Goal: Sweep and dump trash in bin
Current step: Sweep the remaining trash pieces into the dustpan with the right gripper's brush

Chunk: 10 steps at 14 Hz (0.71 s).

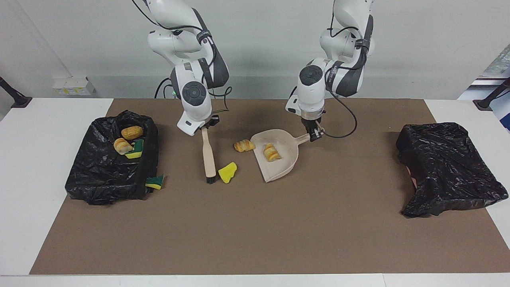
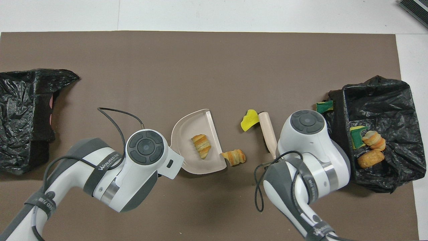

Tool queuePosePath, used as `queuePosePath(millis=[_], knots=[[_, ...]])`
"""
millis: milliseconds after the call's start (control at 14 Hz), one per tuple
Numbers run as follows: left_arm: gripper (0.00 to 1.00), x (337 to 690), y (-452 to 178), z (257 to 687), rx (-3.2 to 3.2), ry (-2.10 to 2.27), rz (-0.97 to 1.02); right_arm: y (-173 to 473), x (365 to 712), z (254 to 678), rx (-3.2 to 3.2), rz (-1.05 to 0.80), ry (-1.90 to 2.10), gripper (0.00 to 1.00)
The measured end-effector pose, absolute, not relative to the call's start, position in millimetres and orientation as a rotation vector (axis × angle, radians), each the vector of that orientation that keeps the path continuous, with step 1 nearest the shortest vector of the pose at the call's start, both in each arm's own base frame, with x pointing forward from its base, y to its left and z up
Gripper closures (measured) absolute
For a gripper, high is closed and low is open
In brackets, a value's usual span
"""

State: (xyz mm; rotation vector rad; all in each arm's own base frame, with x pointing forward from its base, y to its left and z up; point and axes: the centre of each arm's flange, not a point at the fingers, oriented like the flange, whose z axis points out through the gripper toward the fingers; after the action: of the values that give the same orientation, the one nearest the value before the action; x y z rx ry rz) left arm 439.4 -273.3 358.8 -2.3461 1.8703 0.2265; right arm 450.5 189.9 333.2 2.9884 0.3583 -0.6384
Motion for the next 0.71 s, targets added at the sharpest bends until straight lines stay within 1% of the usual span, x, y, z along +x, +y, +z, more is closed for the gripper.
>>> queuePosePath(millis=[286, 429, 571, 714], knots=[[0.68, 435.5, -272.8, 355.4, -2.349, 1.866, 0.229, 257.6, 411.9, 331.7, 3.026, -0.692, 0.457, 0.74], [0.68, 436.1, -271.2, 352.1, -2.351, 1.869, 0.206, 298.6, 394.2, 334.8, 3.091, -0.647, 0.455, 0.74], [0.68, 436.4, -270.4, 351.3, -2.349, 1.873, 0.201, 325.1, 384.1, 341.5, 3.147, -0.625, 0.460, 0.74], [0.68, 436.7, -271.1, 351.1, -2.349, 1.875, 0.186, 334.9, 386.7, 355.5, 3.167, -0.619, 0.471, 0.74]])
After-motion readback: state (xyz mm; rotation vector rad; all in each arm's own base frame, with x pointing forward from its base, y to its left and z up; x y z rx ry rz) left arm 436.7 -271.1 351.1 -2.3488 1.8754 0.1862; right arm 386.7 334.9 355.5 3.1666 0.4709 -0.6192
